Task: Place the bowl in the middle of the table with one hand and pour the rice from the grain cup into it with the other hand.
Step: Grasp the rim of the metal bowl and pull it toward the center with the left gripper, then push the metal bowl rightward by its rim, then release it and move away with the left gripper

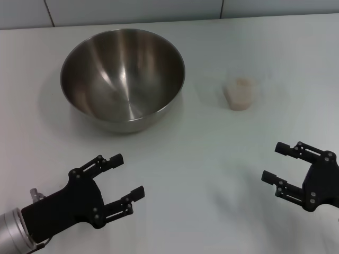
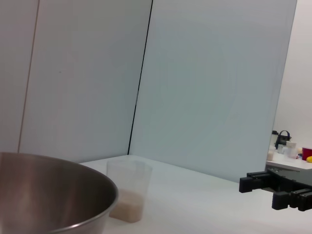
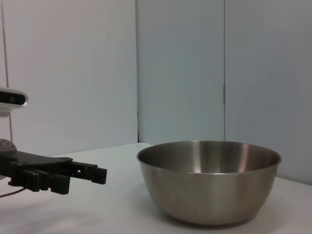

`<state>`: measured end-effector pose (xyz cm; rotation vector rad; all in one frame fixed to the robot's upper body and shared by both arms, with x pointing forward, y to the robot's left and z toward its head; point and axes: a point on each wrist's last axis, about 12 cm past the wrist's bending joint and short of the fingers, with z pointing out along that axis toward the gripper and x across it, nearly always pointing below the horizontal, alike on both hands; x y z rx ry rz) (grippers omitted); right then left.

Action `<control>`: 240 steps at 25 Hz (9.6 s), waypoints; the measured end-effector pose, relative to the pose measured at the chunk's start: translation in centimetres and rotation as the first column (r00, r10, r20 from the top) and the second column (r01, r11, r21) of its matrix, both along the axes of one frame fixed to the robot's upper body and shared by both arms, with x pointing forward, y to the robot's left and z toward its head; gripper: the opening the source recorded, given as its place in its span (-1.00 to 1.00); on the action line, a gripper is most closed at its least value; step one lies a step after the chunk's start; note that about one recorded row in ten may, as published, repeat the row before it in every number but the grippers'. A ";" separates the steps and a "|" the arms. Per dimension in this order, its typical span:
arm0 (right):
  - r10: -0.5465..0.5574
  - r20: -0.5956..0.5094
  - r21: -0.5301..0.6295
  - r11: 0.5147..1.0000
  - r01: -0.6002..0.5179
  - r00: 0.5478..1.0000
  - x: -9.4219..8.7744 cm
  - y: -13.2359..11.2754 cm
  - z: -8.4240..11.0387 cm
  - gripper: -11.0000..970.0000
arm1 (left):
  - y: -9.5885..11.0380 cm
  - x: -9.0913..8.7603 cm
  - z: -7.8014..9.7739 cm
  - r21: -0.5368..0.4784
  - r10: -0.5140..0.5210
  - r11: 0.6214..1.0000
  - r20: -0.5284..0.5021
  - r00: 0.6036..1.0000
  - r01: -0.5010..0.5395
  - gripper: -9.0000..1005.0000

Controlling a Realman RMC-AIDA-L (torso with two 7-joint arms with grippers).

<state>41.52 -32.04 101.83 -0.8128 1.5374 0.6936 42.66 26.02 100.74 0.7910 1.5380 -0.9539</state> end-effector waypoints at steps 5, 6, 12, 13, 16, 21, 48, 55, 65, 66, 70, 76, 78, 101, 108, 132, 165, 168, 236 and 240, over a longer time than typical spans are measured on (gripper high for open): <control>0.002 0.003 -0.002 1.000 -0.002 1.000 0.2 0.0 0.0 0.38 | 0.0 0.0 -0.1 -0.002 0.005 1.000 -0.006 1.000 -0.005 0.65; 0.004 0.004 -0.002 1.000 -0.004 1.000 0.2 0.1 0.0 0.38 | -0.1 0.0 -0.1 -0.002 0.005 1.000 -0.006 1.000 -0.005 0.65; 0.013 0.006 -0.008 1.000 -0.013 1.000 0.3 0.1 0.1 0.38 | -0.1 0.2 0.0 0.000 0.002 1.000 -0.005 1.000 -0.002 0.65; 0.013 0.006 -0.008 1.000 -0.013 1.000 0.3 0.1 0.1 0.37 | -0.1 0.2 0.0 0.000 0.002 1.000 -0.005 1.000 -0.002 0.65; 0.013 0.008 -0.014 1.000 -0.013 1.000 0.4 0.0 0.1 0.38 | -0.1 0.2 0.0 -0.001 0.005 1.000 -0.005 1.000 -0.005 0.65; 0.015 0.011 -0.018 1.000 -0.015 1.000 0.5 0.0 0.2 0.38 | -0.1 0.2 0.0 -0.003 0.009 1.000 -0.004 1.000 -0.009 0.65; -0.008 0.031 -0.060 0.998 0.010 0.999 1.8 0.1 0.1 0.37 | 4.8 10.7 6.7 -0.124 0.346 0.911 -0.289 0.892 -0.393 0.62; -0.023 0.046 -0.062 0.998 0.026 0.999 2.3 0.0 0.3 0.38 | 5.1 13.0 7.1 0.037 0.435 0.887 -0.407 0.803 -0.461 0.60; -0.030 0.045 -0.090 0.995 0.034 0.999 3.5 0.3 0.2 0.37 | 4.1 15.2 8.7 0.260 0.468 0.884 -0.507 0.724 -0.389 0.58; -0.030 0.045 -0.091 0.995 0.034 0.999 3.5 0.3 0.2 0.37 | 4.1 15.2 8.7 0.260 0.468 0.884 -0.507 0.724 -0.389 0.58; -0.029 0.046 -0.091 0.995 0.033 0.999 3.6 0.3 0.3 0.37 | 4.0 15.2 9.1 0.275 0.467 0.884 -0.527 0.710 -0.378 0.58; -0.033 0.052 -0.089 0.995 0.038 0.998 3.7 0.3 0.4 0.37 | 3.7 15.5 9.0 0.347 0.491 0.869 -0.527 0.694 -0.352 0.56; -0.035 0.054 -0.088 0.995 0.040 0.998 3.8 0.3 0.4 0.37 | 3.6 15.6 9.0 0.361 0.493 0.867 -0.521 0.697 -0.343 0.56; -0.059 0.071 -0.073 0.995 0.064 0.996 4.0 0.3 0.6 0.37 | 1.1 16.2 10.5 0.481 0.505 0.833 -0.463 0.728 -0.272 -0.75; -0.064 0.075 -0.069 0.995 0.069 0.995 4.0 0.3 0.6 0.37 | 1.1 16.1 10.6 0.483 0.505 0.833 -0.462 0.729 -0.271 -0.90; -0.065 0.071 -0.058 0.996 0.069 0.995 4.0 1.0 0.2 0.38 | 0.1 16.8 12.5 0.476 0.463 0.845 -0.426 0.777 -0.242 -0.91; -0.084 0.055 -0.058 0.995 0.087 0.995 2.7 0.3 -0.2 0.38 | -7.3 19.7 14.7 0.485 0.322 0.867 -0.362 0.875 -0.119 -0.91; -0.083 0.055 -0.056 0.995 0.086 0.995 2.6 0.3 -0.2 0.38 | -7.5 19.7 14.3 0.493 0.324 0.863 -0.363 0.874 -0.115 -0.91; -0.074 0.080 -0.069 0.994 0.080 0.994 2.7 0.4 -0.2 0.38 | -7.6 19.2 11.5 0.406 0.255 0.909 -0.357 0.899 -0.096 -0.01; -0.073 0.082 -0.070 0.994 0.079 0.994 2.8 0.4 -0.1 0.37 | -7.6 19.2 11.5 0.404 0.256 0.909 -0.358 0.898 -0.098 0.25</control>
